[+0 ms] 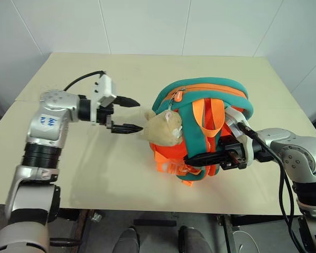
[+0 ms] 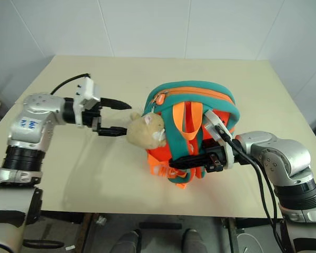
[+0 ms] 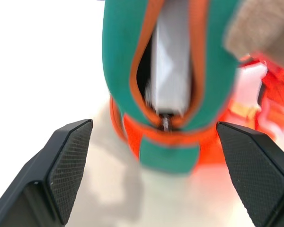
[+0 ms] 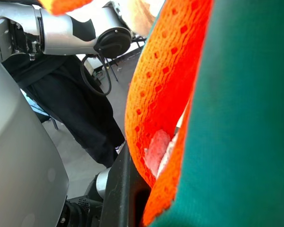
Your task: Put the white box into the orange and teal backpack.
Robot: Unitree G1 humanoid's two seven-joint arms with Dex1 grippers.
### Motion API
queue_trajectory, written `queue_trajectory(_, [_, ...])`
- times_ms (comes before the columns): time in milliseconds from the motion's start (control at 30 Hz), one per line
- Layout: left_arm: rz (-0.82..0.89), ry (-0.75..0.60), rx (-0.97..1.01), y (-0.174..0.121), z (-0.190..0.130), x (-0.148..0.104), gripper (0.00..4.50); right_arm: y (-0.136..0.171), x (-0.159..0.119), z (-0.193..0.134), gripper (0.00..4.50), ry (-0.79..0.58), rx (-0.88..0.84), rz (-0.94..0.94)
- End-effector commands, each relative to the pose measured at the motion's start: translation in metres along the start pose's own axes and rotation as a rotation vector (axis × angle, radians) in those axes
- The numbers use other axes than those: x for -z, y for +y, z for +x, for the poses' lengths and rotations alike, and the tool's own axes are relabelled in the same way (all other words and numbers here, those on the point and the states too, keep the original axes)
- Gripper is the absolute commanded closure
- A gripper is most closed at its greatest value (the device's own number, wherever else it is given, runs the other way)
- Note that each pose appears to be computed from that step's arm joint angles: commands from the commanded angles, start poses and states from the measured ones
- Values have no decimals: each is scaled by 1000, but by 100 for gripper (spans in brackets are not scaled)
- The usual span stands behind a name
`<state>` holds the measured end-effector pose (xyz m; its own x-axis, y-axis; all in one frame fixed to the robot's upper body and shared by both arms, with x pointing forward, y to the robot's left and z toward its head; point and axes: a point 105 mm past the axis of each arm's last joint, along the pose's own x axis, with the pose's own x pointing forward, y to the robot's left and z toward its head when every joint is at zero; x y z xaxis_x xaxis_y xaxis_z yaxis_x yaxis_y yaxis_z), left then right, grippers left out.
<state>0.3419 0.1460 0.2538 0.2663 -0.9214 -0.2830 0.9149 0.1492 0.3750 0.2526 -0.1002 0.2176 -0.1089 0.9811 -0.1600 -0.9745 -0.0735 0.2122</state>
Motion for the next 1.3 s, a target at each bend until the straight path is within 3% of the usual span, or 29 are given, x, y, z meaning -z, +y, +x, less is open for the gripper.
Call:
queue_trajectory(33, [67,-39,11,-9,-14,-22,4,2,0,1,448,5,-13,-21])
queue_trajectory(133, [69,-55,7,-19,-14,-29,4,0,1,0,448,6,-4,-20])
queue_trajectory(267, [57,-102,-99,-7,-7,-30,22,-4,1,1,448,4,0,-23])
queue_trajectory(367, [82,-99,-144,2,-5,-27,91,-4,1,1,448,4,-4,-26])
queue_trajectory(567, [93,-123,-155,17,24,-21,293,-7,-1,2,448,0,3,-36])
queue_trajectory(733, [50,-169,-61,11,53,-17,445,-6,-1,2,448,-7,12,-41])
queue_trajectory(967, [8,-166,64,-6,83,-6,445,-4,0,1,448,-20,38,-40])
queue_trajectory(1100, [29,-171,31,-1,93,-6,445,-4,0,1,448,-32,53,-40])
queue_trajectory(1300, [32,-156,-40,15,58,-14,445,-4,2,1,448,-33,61,-36])
